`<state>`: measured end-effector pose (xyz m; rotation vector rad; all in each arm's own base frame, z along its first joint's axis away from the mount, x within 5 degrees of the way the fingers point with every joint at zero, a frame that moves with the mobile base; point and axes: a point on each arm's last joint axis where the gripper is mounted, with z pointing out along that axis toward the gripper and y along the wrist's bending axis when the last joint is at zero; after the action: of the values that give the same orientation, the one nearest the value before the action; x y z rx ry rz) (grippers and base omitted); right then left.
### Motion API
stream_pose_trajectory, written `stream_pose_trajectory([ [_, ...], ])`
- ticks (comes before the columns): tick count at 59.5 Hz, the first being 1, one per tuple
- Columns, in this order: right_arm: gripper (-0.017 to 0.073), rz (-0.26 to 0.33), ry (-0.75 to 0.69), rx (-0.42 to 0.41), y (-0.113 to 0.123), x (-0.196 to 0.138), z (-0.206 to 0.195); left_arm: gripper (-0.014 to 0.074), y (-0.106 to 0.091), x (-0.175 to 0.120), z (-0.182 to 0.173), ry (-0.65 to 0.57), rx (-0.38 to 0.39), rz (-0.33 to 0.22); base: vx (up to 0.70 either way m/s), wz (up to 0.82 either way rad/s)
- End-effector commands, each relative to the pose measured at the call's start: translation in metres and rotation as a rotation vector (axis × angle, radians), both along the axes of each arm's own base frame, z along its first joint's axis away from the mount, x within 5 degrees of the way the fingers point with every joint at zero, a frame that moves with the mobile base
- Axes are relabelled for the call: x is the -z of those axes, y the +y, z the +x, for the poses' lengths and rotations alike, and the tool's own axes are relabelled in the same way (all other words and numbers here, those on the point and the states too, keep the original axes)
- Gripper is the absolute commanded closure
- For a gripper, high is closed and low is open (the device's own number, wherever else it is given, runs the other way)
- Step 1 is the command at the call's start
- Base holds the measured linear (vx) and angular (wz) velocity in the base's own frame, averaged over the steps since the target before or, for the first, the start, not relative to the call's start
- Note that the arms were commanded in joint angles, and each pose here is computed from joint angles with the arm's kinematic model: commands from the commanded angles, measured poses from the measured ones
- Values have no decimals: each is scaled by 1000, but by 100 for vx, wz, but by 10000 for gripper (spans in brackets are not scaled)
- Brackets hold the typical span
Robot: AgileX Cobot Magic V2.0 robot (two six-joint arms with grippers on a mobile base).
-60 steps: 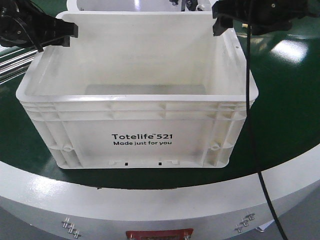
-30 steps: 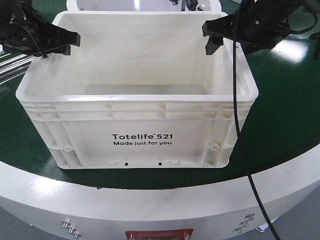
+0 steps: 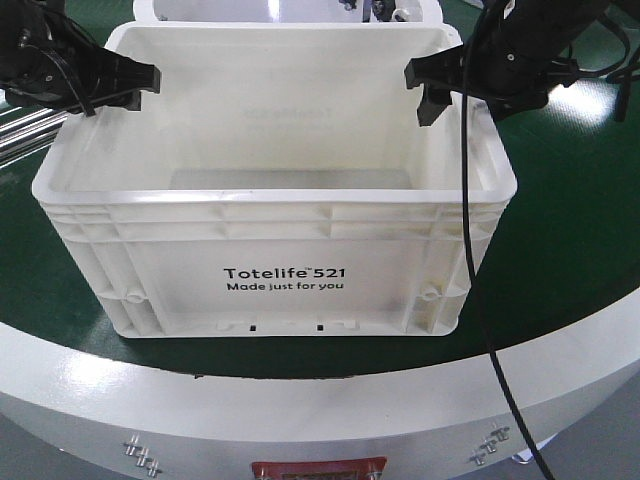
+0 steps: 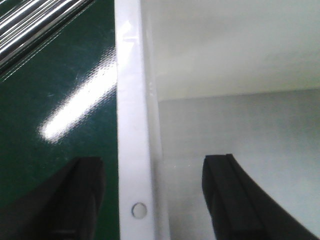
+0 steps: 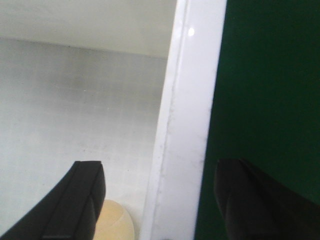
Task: Place moving items into box and shelve
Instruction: 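Lower both grippers onto the tote's side walls and close on the rims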
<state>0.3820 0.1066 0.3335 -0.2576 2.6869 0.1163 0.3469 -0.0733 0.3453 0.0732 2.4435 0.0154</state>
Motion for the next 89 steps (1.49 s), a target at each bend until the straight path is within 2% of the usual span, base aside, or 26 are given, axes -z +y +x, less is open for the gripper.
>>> stream_pose_trajectory([
  [1,62,23,-111,3,-4,-30,-6,55,2,-27,-4,-115,-1,-21,0,0],
  [6,91,21,-106,3,-4,-30,-6,55,2,-27,-5,-110,-2,-20,0,0],
  [15,197,17,-87,5,-3,-26,-5,55,2,-27,-5,-106,-3,-19,0,0],
  [32,583,9,-88,-10,-3,-25,-5,55,3,-27,-5,-101,-4,-17,0,0],
  [75,575,2,-86,-34,-3,-25,-6,55,4,-23,-9,-41,-17,-3,0,0],
  [89,575,2,-86,-34,-3,-25,-6,124,5,-21,-11,-17,-22,3,0,0],
])
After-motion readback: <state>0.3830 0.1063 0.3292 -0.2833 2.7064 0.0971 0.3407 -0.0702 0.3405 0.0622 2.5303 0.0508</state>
